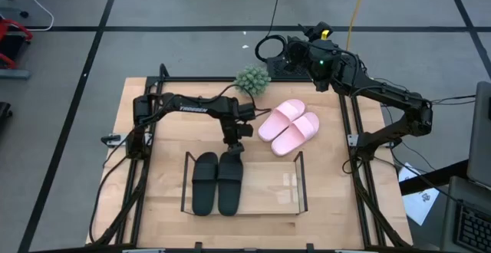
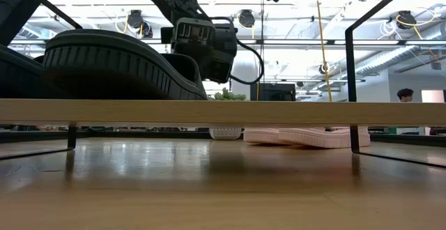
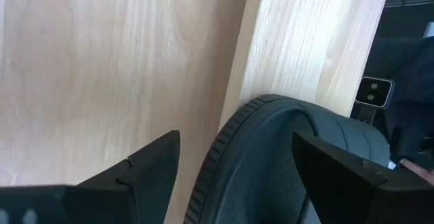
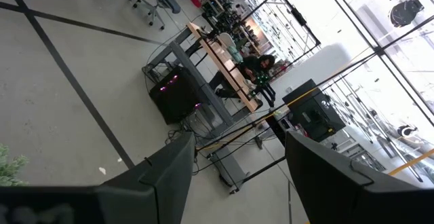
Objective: Pick and place slides into the shelf
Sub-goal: Put the left pink slipper on the shelf
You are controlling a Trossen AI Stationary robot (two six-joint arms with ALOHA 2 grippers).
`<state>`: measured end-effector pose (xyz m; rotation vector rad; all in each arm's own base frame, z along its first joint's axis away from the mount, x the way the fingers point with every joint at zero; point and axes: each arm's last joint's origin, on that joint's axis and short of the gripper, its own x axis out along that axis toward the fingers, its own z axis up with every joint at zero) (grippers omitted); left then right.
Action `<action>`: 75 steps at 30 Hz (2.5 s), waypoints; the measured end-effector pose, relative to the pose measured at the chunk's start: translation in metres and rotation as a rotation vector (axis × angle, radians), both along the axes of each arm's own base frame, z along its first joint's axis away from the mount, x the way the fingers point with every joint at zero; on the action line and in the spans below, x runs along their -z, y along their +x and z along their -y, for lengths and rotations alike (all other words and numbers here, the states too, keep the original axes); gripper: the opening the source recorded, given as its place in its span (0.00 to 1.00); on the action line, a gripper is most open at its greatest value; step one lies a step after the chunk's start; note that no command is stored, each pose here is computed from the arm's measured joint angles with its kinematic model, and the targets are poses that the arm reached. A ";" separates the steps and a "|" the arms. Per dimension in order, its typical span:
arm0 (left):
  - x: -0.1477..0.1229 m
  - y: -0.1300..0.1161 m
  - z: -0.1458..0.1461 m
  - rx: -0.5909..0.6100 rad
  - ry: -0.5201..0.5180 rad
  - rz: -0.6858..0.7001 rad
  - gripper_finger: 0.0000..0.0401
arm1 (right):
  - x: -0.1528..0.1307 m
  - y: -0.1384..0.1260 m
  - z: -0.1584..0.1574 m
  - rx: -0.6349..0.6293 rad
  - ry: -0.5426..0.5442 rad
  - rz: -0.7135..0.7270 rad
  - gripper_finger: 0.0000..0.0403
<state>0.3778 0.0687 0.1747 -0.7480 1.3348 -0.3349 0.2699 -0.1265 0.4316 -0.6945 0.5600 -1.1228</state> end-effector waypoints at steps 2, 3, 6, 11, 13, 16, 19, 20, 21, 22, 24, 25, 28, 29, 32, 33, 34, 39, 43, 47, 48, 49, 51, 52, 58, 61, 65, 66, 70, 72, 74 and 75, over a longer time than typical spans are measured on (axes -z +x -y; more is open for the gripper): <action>0.000 0.000 -0.002 -0.013 -0.002 -0.007 0.71 | 0.000 0.000 0.000 0.000 0.000 0.000 0.55; 0.000 0.000 -0.003 -0.018 -0.003 -0.009 0.71 | 0.000 0.000 0.000 0.000 0.000 0.000 0.55; 0.000 -0.001 -0.006 -0.031 -0.006 -0.012 0.71 | 0.000 0.000 0.000 0.000 0.000 0.000 0.55; 0.000 -0.003 -0.013 -0.067 -0.033 -0.023 0.71 | 0.000 0.000 0.000 0.000 0.001 0.000 0.55; -0.002 -0.004 -0.017 -0.078 -0.048 -0.017 0.71 | 0.000 0.000 0.000 0.000 0.001 0.000 0.55; -0.009 -0.007 -0.026 -0.099 -0.056 0.006 0.71 | 0.000 0.000 0.000 0.000 0.002 -0.004 0.55; -0.022 -0.009 -0.037 -0.126 -0.037 0.048 0.71 | 0.001 0.000 0.000 0.001 0.003 -0.007 0.55; -0.029 -0.010 -0.043 -0.137 -0.021 0.070 0.71 | 0.001 0.000 0.000 0.001 0.003 -0.007 0.55; -0.036 -0.011 -0.048 -0.151 0.002 0.090 0.71 | 0.001 0.000 0.000 0.001 0.003 -0.008 0.55; -0.043 -0.012 -0.054 -0.167 0.029 0.107 0.71 | 0.001 0.000 0.000 0.002 0.003 -0.008 0.55; -0.060 -0.014 -0.065 -0.200 0.081 0.151 0.71 | 0.001 0.000 0.000 0.005 0.002 -0.008 0.55; -0.069 -0.017 -0.070 -0.217 0.103 0.163 0.71 | 0.001 -0.001 0.000 0.005 0.002 -0.009 0.55; -0.100 -0.025 -0.083 -0.249 0.172 0.243 0.71 | 0.002 -0.002 -0.001 0.006 0.012 -0.036 0.55; -0.110 -0.029 -0.087 -0.261 0.199 0.264 0.71 | 0.004 -0.003 -0.001 0.005 0.021 -0.061 0.55; -0.142 -0.048 -0.098 -0.307 0.315 0.317 0.71 | 0.013 -0.008 -0.003 0.007 0.067 -0.178 0.55; -0.152 -0.056 -0.102 -0.327 0.361 0.324 0.71 | 0.017 -0.010 -0.004 0.010 0.089 -0.213 0.55; -0.162 -0.064 -0.105 -0.352 0.406 0.333 0.71 | 0.020 -0.012 -0.005 0.014 0.115 -0.233 0.55; -0.202 -0.111 -0.118 -0.503 0.558 0.383 0.71 | 0.030 -0.019 -0.007 0.042 0.213 -0.217 0.55; -0.227 -0.146 -0.123 -0.602 0.613 0.429 0.71 | 0.035 -0.022 -0.008 0.056 0.264 -0.201 0.55; -0.243 -0.172 -0.125 -0.679 0.649 0.454 0.71 | 0.043 -0.024 -0.008 -0.003 0.417 -0.108 0.55; -0.245 -0.177 -0.126 -0.692 0.655 0.455 0.71 | 0.046 -0.024 -0.006 -0.010 0.458 -0.069 0.55; -0.247 -0.180 -0.126 -0.704 0.661 0.458 0.71 | 0.050 -0.025 -0.004 -0.008 0.493 -0.038 0.55; -0.249 -0.187 -0.128 -0.725 0.672 0.461 0.71 | 0.060 -0.028 0.005 -0.007 0.576 0.015 0.55; -0.250 -0.189 -0.129 -0.728 0.679 0.462 0.71 | 0.065 -0.030 0.010 -0.008 0.623 0.035 0.55; -0.249 -0.196 -0.138 -0.753 0.700 0.452 0.71 | 0.101 -0.047 0.041 -0.066 0.878 0.109 0.55; -0.249 -0.199 -0.141 -0.758 0.708 0.452 0.71 | 0.109 -0.059 0.057 -0.129 1.013 0.178 0.55; -0.250 -0.201 -0.143 -0.765 0.718 0.456 0.71 | 0.122 -0.079 0.073 -0.218 1.188 0.265 0.55; -0.250 -0.201 -0.143 -0.766 0.720 0.457 0.71 | 0.125 -0.083 0.076 -0.233 1.231 0.297 0.55; -0.250 -0.201 -0.143 -0.759 0.725 0.459 0.71 | 0.144 -0.097 0.080 -0.291 1.402 0.385 0.55; -0.250 -0.201 -0.143 -0.752 0.730 0.460 0.71 | 0.154 -0.099 0.079 -0.301 1.446 0.383 0.55; -0.250 -0.201 -0.143 -0.750 0.731 0.460 0.71 | 0.166 -0.101 0.076 -0.299 1.480 0.371 0.55; -0.250 -0.201 -0.143 -0.749 0.732 0.460 0.71 | 0.172 -0.102 0.074 -0.290 1.494 0.369 0.55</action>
